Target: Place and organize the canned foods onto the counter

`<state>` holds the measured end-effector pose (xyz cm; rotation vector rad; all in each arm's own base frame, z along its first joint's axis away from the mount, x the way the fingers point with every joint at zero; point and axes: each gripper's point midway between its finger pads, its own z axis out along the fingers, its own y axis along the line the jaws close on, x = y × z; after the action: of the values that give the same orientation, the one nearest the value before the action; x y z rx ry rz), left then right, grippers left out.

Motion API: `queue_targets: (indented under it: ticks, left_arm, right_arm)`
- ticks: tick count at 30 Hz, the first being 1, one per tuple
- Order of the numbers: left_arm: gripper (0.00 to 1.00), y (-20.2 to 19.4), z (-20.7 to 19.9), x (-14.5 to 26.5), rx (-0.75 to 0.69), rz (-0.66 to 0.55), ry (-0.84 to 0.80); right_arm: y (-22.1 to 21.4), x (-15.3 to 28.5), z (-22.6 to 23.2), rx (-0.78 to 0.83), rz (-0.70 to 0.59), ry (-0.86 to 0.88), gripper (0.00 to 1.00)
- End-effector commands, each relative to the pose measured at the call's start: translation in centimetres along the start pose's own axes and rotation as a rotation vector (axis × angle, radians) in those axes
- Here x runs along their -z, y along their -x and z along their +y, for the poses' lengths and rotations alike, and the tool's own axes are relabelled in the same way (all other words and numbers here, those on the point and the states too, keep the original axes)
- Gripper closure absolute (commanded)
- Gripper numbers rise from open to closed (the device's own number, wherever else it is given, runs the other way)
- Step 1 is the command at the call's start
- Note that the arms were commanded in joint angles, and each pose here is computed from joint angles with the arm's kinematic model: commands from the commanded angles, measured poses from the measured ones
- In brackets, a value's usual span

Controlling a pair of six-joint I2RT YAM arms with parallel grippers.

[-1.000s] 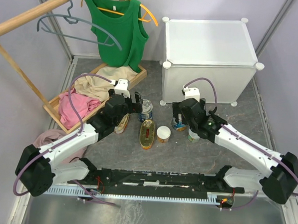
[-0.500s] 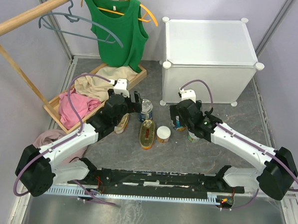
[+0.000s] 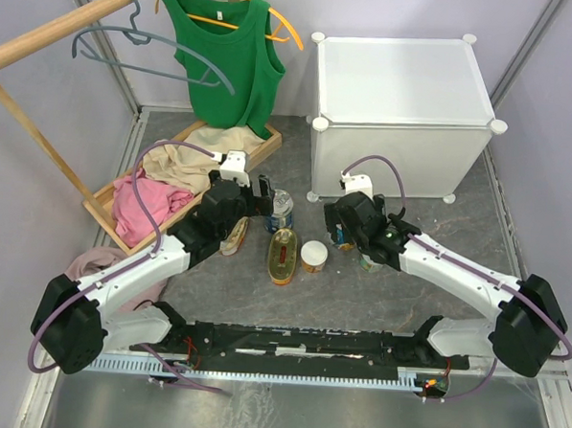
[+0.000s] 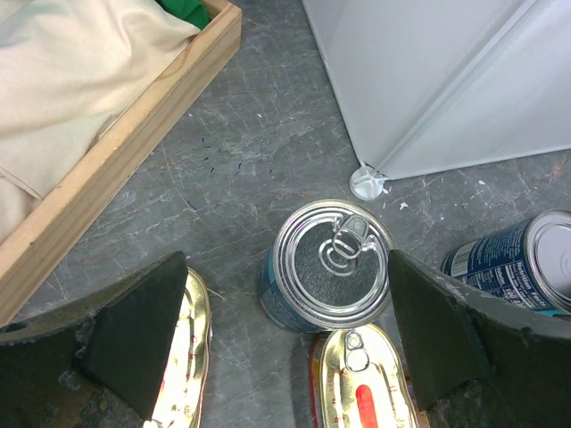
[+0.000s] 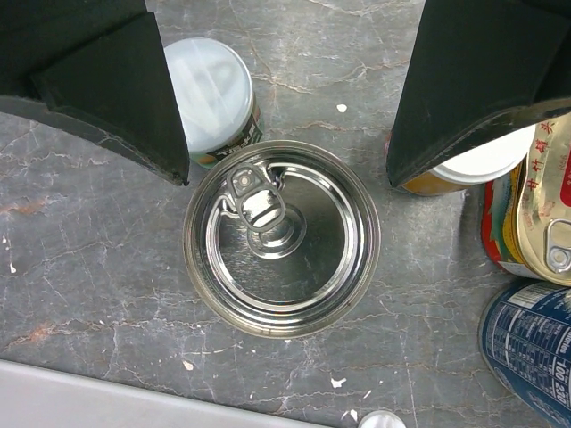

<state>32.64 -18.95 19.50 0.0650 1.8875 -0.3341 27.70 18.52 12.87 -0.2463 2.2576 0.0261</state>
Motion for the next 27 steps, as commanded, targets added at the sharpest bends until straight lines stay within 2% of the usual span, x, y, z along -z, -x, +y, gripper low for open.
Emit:
queue_targets:
  ticks: [1,27]
  left_arm:
    - [0.01,1.4,-0.7,-0.1,0.064,-0.047,-0.021]
    - [0.01,1.4,-0.8,-0.1,0.060,-0.040,-0.027]
  right_arm:
    - [1.2,-0.1,0.2,-0.020,-0.041,-0.009,0.00]
    - [0.6,-1.6,0.2,0.005,-0.023,-0.052,0.00]
